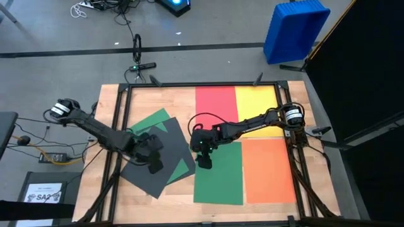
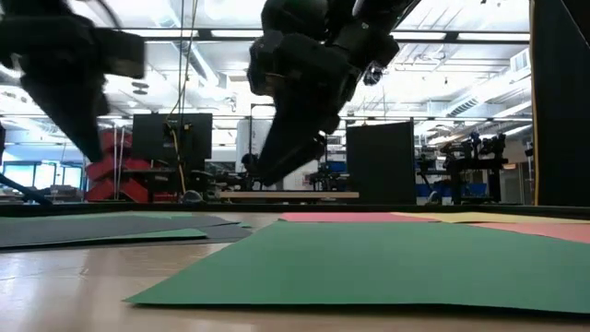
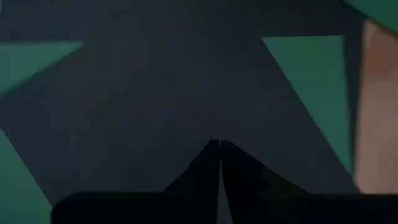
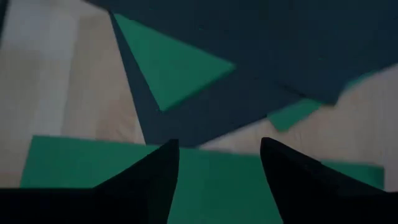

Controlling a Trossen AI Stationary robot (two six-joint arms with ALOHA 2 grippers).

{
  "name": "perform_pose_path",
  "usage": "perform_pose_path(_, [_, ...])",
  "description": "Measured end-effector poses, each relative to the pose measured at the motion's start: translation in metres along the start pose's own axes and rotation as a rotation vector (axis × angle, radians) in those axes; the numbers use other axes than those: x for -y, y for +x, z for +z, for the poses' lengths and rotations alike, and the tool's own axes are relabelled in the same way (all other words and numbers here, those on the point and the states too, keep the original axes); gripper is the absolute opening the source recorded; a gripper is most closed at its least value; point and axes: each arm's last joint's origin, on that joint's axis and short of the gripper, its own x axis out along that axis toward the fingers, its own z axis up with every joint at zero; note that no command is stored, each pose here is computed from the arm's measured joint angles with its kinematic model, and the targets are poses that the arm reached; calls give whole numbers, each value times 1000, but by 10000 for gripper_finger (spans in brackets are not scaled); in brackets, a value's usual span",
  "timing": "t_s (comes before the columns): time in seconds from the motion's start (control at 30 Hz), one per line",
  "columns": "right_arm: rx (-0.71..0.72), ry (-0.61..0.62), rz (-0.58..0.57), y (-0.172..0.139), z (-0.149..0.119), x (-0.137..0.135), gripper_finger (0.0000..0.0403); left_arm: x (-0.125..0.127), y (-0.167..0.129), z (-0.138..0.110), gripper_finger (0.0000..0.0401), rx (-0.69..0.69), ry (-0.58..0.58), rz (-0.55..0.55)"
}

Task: Organize paper
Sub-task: Stack the green colored paper on top of the green colored paper

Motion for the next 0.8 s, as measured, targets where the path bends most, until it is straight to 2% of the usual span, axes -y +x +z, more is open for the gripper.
perform_pose_path(0.17, [63,34,-25,-2,7,8,212,-8,-1,-23,0,-16,-143,-18])
perform_pose_path(0.33, [118,153,-61,-9,15,43,211,-13,9,-35,0,-45,-203,27])
perform_pose_path(0.53, [144,209,-64,-17,19,76,211,-24,21,-48,0,-95,-285,71])
perform_pose_path(0.8, [176,218,-44,-23,23,89,216,-31,36,-56,0,-160,-339,52])
